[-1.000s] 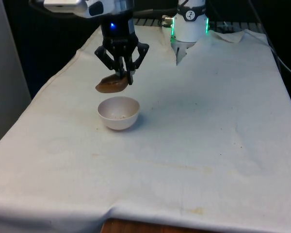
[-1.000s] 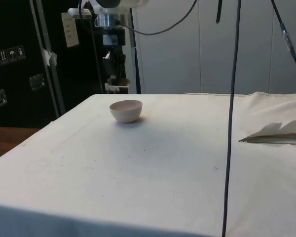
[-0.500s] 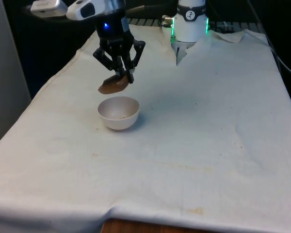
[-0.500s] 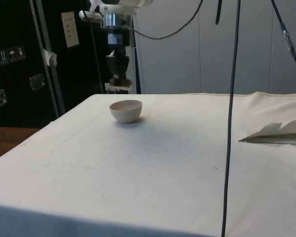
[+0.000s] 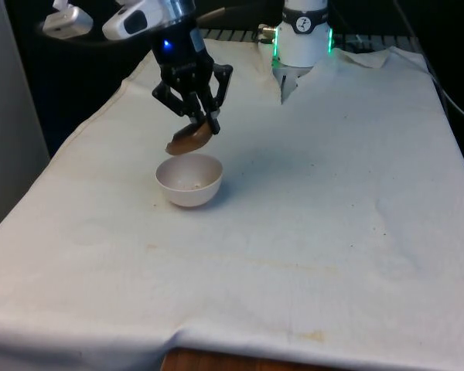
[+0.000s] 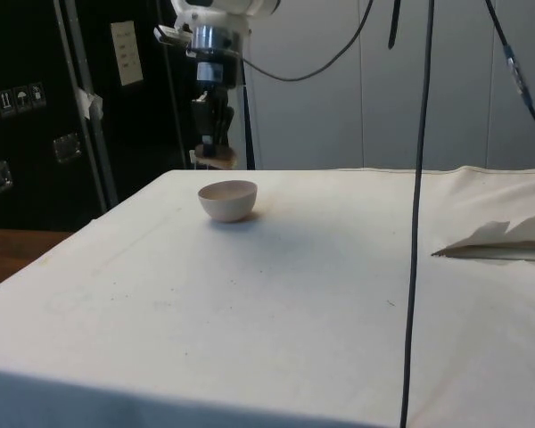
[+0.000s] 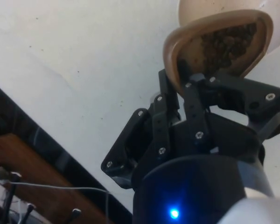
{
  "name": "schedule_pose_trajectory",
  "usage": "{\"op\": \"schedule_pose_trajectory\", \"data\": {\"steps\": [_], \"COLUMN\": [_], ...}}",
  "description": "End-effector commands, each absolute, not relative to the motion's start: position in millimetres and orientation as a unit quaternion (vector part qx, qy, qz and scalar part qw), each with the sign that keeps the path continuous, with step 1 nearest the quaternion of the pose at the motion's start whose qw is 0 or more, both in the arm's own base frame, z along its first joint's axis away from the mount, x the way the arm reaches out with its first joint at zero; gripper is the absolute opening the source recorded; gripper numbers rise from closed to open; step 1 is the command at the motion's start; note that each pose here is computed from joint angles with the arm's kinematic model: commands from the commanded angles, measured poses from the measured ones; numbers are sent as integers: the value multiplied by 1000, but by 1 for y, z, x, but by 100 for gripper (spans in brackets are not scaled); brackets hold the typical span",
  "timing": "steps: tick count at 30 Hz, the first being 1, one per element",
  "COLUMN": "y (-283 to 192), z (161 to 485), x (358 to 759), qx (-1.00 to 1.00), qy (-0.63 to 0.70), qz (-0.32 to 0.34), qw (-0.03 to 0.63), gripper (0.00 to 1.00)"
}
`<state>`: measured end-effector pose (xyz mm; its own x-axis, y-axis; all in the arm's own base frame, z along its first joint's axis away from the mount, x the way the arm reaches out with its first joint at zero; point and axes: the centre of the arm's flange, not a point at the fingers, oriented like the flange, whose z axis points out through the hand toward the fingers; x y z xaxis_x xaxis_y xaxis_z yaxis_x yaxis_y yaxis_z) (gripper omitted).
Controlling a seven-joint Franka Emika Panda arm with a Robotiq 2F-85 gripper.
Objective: Pour the coffee beans from the cup into the bowl.
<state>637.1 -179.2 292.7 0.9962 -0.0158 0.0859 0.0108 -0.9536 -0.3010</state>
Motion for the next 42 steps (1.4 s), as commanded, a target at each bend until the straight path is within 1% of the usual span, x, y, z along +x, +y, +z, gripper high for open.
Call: {"op": "schedule_pose_trajectory", "data": {"steps": [1,3,4,5,9,11,18,19,25,27,31,37,42], "y": [-180,-182,-181,-182,-187,-187,-199,-198,-206,-206,-214,-220,-228], "z": [291,289,291,289,285,285,279,279,277,277,275,274,272], "x": [637,636,636,636,634,634,635,635,635,635,633,631,630], "qx": [-986,-984,-986,-984,-980,-981,-974,-976,-968,-969,-963,-960,-952], "qy": [1,2,2,3,4,4,6,6,8,8,9,11,12], "qz": [-43,-44,-45,-45,-46,-49,-50,-52,-51,-52,-54,-57,-59], "qw": [162,172,162,175,192,190,222,213,245,241,265,275,301], "gripper": [3,3,3,3,3,3,3,3,3,3,3,3,3]}}
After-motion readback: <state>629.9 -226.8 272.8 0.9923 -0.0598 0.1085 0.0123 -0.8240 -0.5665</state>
